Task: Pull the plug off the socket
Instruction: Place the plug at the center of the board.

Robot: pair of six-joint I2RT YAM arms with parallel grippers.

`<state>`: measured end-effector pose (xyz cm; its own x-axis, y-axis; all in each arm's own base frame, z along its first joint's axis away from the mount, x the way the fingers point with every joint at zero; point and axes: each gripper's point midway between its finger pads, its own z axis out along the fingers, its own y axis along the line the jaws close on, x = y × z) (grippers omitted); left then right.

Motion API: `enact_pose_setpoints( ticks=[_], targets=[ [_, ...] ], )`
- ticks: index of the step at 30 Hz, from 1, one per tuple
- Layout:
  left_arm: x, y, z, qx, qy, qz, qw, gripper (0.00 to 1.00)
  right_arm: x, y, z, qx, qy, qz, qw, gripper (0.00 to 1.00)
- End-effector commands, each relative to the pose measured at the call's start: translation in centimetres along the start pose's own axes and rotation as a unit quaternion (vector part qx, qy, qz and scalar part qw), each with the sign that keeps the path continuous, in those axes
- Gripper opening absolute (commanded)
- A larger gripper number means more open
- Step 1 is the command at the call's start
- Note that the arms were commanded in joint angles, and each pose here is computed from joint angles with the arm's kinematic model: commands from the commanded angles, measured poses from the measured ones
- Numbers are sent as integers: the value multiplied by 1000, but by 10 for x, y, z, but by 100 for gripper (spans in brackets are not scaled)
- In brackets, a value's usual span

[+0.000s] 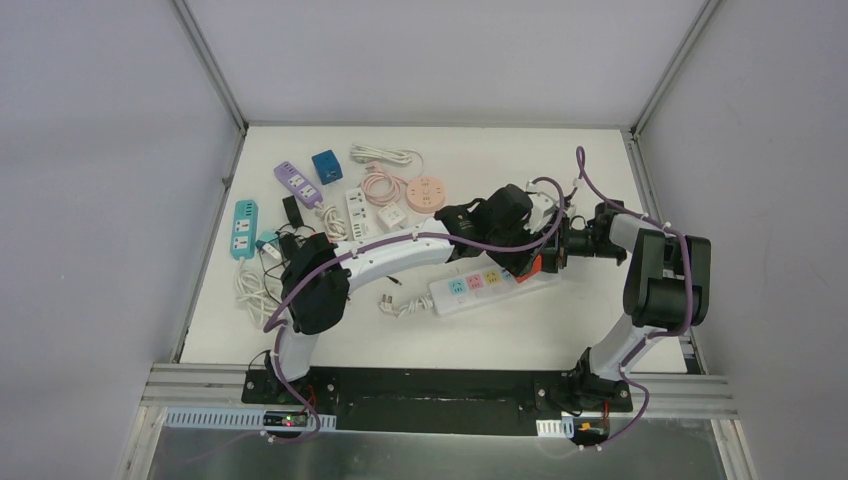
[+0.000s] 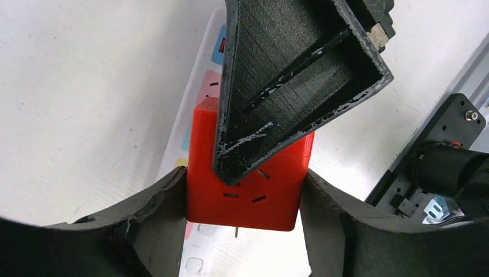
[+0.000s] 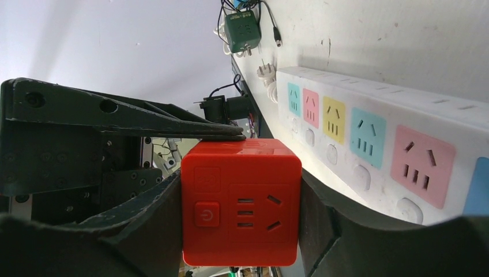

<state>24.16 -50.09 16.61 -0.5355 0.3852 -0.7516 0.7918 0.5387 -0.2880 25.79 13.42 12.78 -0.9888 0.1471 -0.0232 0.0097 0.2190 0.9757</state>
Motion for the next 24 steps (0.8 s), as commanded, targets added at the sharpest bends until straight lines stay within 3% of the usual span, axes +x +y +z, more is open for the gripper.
enact_pose_setpoints(
  ticks=[1, 7, 8, 9, 10, 24],
  targets=[
    [-12, -10, -2, 13, -11, 1, 1000, 0, -4, 24, -2, -33, 2, -23, 999, 39],
    [-15, -5, -15, 1, -23, 8, 1000, 0, -1, 22, -4, -13, 10, -54, 998, 72],
    [-15, -4, -17, 1, -23, 8, 1000, 0, -1, 21, -4, -11, 11, -58, 998, 81],
    [-15, -5, -19, 4, -24, 8, 1000, 0, 0, 21, -5, -10, 13, -63, 998, 97],
    [-15, -5, -21, 6, -27, 6, 1000, 0, 0, 22, -5, -10, 14, -67, 998, 100],
    [-8, 26, -56, -32, -48, -32, 998, 0, 4, 20, -9, 5, 31, -90, 995, 100]
  ],
)
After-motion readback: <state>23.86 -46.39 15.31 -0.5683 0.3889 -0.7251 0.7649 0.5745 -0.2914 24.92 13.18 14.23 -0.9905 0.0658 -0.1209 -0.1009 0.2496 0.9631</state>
